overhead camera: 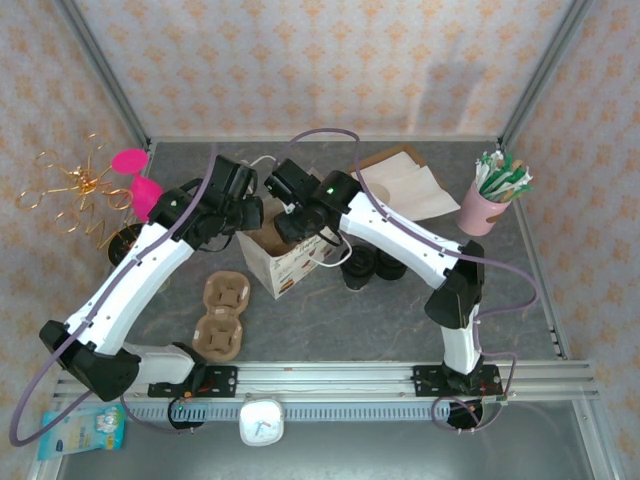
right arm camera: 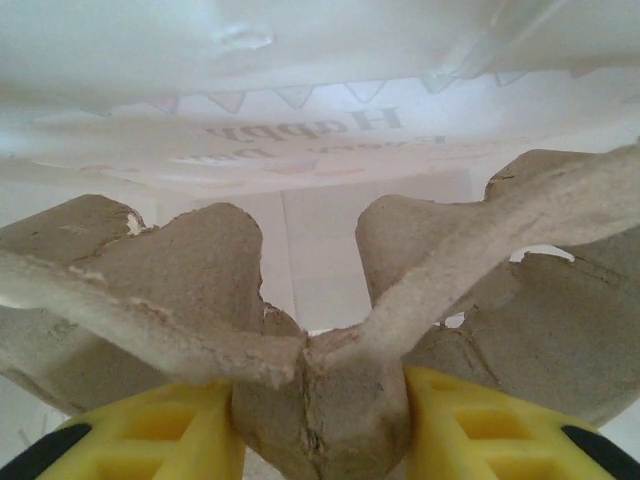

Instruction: Pack the takeout coffee

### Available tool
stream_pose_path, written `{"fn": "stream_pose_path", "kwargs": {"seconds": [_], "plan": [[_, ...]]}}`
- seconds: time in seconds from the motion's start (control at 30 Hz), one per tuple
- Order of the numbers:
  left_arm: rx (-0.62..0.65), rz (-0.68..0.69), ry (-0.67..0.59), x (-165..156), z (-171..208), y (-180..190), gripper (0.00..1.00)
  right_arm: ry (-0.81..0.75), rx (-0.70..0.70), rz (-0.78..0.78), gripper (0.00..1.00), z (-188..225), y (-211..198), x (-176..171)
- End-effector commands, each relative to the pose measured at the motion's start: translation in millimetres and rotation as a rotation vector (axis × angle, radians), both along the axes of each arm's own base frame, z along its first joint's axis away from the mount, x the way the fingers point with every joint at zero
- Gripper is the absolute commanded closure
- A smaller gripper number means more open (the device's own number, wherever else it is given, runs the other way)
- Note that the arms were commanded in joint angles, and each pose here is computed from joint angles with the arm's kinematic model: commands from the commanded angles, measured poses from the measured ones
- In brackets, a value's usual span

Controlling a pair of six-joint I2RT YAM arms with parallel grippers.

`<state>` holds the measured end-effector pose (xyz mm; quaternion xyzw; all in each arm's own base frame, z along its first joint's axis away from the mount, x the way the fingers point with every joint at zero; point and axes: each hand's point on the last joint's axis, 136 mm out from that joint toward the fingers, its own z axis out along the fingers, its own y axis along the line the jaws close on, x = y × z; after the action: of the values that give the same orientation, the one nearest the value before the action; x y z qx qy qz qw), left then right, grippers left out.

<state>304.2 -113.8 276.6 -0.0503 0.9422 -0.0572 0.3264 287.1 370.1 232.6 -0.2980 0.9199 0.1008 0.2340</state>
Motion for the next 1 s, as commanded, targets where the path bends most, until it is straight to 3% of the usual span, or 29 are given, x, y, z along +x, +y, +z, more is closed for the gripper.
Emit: {"fn": "stream_pose_path", "kwargs": {"seconds": [0.0, 0.1, 0.33, 0.5, 0.97], "plan": [[0.017, -0.008, 0.026, -3.1, -10.3, 9.8, 0.73, -0.032, 0.036, -0.004, 0.58, 23.0, -6.6, -4.4], [0.007, 0.023, 0.017, -2.7, -6.5, 12.7, 0.83, -0.029, 0.029, -0.004, 0.58, 22.2, -10.3, -6.7], [-0.16, 0.025, 0.017, -6.7, 6.3, -7.9, 1.0, -0.007, 0.009, 0.011, 0.58, 15.0, -12.5, -20.0], [-0.242, 0.003, 0.016, -15.2, 4.2, -17.4, 1.0, -0.023, -0.008, 0.014, 0.58, 11.4, -7.0, -13.9], [-0.25, -0.051, 0.015, -28.1, 5.7, -24.9, 1.0, 0.025, -0.078, 0.005, 0.56, -25.7, -5.4, -2.6]]}}
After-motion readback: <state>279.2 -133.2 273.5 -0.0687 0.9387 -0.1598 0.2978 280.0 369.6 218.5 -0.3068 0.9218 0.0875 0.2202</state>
